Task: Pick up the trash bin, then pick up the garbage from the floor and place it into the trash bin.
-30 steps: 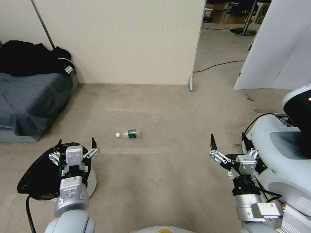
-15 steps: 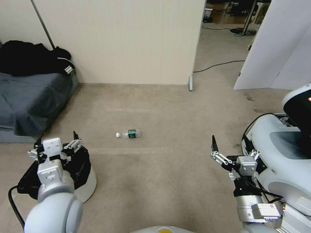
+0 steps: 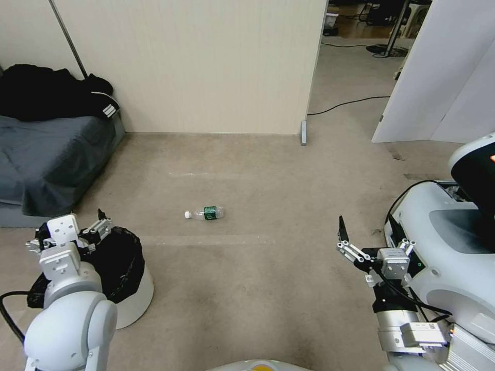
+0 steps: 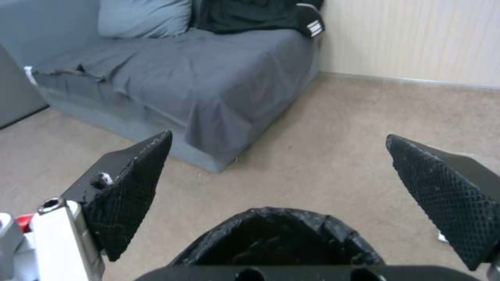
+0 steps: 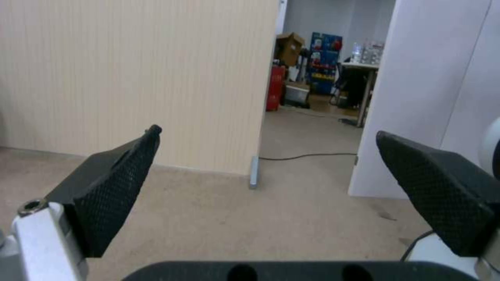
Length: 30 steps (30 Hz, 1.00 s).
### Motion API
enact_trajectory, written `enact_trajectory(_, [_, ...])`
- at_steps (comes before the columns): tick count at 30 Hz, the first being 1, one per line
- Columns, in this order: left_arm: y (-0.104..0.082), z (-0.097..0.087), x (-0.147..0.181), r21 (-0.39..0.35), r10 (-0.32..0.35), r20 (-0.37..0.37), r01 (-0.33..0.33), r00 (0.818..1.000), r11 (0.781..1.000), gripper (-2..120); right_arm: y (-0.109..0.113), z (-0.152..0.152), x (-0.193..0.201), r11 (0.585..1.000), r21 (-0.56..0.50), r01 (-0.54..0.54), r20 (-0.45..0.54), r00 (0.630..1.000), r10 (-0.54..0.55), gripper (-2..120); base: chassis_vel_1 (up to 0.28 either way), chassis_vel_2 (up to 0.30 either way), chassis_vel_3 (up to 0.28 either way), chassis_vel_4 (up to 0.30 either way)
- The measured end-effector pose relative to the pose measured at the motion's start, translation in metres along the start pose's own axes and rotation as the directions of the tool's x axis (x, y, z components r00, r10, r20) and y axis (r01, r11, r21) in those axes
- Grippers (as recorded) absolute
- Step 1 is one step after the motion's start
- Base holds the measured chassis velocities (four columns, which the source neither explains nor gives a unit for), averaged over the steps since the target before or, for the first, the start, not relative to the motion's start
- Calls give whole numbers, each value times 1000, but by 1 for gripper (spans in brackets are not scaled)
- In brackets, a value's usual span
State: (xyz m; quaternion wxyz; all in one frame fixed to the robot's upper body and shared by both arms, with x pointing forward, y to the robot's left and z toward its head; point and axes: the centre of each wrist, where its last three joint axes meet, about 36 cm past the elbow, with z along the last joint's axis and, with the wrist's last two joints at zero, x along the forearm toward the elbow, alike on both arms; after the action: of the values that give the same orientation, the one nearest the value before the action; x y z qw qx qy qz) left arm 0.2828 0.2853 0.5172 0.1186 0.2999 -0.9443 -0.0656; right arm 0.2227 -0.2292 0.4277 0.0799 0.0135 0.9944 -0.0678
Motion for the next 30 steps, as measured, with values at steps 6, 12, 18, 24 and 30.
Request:
enact_trajectory(6, [10,4,-8,-10,-40,-46,39,998,999,100,-1,1,0,1000,2,-1,-4,1000,1,100,0,0,0,0])
enact_trajectory(12, [17,11,-15,-60,-68,-112,61,991,996,100,-1,1,-2,1000,0,0,0,1000,0,100,0,0,0,0])
enact_trajectory(18, [19,21,-20,-73,-59,-146,49,987,996,100,0,3,-2,1000,-2,2,-2,1000,-2,100,0,0,0,0])
enact_trajectory(24, [24,31,-25,-88,-39,-188,23,981,996,100,2,4,-2,1000,-8,2,-4,1000,-2,100,0,0,0,0])
enact_trajectory(30, [28,35,-26,-93,-30,-205,11,978,996,100,5,4,-2,1000,-14,9,-3,1000,-9,100,0,0,0,0])
